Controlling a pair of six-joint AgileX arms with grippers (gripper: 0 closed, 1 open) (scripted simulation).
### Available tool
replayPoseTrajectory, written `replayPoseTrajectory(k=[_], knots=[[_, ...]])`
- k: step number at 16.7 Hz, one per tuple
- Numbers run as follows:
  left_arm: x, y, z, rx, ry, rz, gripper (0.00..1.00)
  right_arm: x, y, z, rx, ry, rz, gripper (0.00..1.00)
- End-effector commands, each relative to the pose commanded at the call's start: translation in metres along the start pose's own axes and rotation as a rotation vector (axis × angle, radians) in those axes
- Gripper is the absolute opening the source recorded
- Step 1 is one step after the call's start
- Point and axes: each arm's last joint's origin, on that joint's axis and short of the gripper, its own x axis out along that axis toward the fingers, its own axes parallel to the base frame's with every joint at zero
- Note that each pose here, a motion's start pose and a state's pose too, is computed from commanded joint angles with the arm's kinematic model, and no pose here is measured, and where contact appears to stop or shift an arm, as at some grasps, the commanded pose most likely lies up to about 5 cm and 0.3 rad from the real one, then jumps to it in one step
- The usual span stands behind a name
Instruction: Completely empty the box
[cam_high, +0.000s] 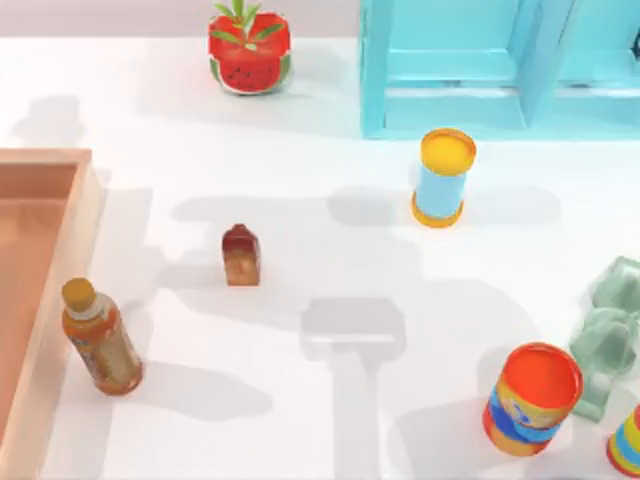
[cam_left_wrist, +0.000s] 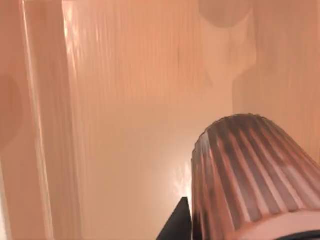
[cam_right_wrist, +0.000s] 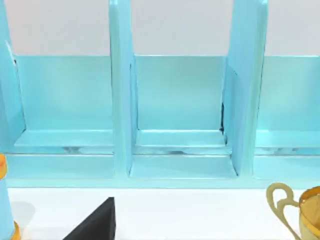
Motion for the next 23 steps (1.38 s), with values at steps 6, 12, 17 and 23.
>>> replayPoseTrajectory(k=[6, 12, 17, 23], knots=[[-0.004, 0.005, -0.017, -0.022, 0.133, -0.113, 0.0, 0.0, 0.0, 0.0, 0.0, 0.0, 0.0, 1.0], [0.0, -0.01, -0.014, 0.0, 0.118, -0.117, 0.0, 0.0, 0.0, 0.0, 0.0, 0.0, 0.0, 1.0], [-0.004, -0.109, -0.017, 0.059, 0.013, -0.177, 0.0, 0.0, 0.0, 0.0, 0.0, 0.0, 0.0, 1.0], [-0.002, -0.257, -0.093, 0.041, 0.066, -0.249, 0.0, 0.0, 0.0, 0.0, 0.0, 0.0, 0.0, 1.0]])
